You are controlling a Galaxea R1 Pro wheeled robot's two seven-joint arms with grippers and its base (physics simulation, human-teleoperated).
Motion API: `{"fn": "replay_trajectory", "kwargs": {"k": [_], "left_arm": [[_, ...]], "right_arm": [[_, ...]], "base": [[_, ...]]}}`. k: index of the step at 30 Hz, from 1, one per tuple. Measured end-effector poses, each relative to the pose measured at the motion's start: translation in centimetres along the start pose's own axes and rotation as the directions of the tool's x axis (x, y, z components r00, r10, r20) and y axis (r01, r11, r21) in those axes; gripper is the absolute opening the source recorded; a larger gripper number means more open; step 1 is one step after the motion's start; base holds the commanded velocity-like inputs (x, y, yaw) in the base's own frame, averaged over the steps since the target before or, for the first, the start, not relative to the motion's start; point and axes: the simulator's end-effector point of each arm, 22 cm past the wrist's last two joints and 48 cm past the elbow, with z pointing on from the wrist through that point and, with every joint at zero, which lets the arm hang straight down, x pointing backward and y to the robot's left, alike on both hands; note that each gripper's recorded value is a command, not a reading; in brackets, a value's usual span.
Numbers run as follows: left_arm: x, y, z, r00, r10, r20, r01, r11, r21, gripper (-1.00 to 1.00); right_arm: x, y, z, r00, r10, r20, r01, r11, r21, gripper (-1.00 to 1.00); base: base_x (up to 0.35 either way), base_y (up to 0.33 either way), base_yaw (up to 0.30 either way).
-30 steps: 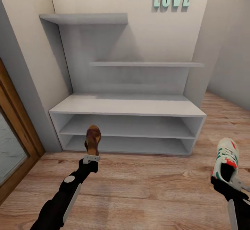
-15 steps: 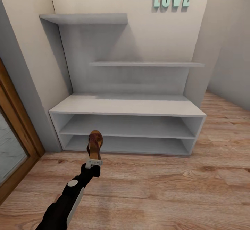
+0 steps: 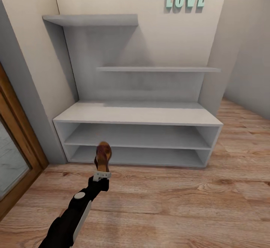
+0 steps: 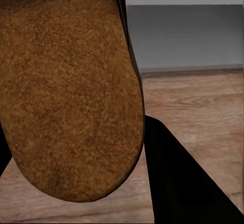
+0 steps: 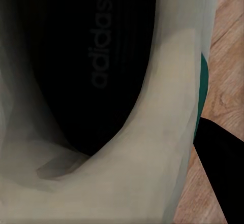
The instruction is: Pick up the two gym shoes and the two sandals from the corridor floor and place them onto the hallstand (shoe rack) in the corridor, making sure they are on the rack and not on the floor. Arrange them so the two gym shoes are next to each other and the two sandals are next to each other.
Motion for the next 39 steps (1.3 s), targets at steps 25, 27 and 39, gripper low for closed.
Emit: {"fn": "replay_trajectory", "kwargs": {"k": [25, 27, 39], "left_arm": [[-5.7, -1.4, 3.1, 0.998, -0.014, -0.06, 0.012, 1.0, -0.023, -1.0], [-6.0, -1.7, 3.3, 0.998, -0.014, -0.06, 0.013, 1.0, -0.02, -1.0], [-6.7, -2.1, 3.8, 0.996, 0.018, -0.088, -0.02, 1.0, -0.023, -1.0]], "right_arm": [[0.0, 0.0, 0.0, 1.0, 0.0, 0.0, 0.0, 1.0, -0.001, -1.0], [0.0, 0.0, 0.0, 1.0, 0.0, 0.0, 0.0, 1.0, -0.001, -1.0], [0.0, 0.0, 0.0, 1.0, 0.0, 0.0, 0.0, 1.0, -0.001, -1.0]], "base": [[0.0, 0.0, 0.0], [0.0, 0.0, 0.0], [0.0, 0.0, 0.0]]}}
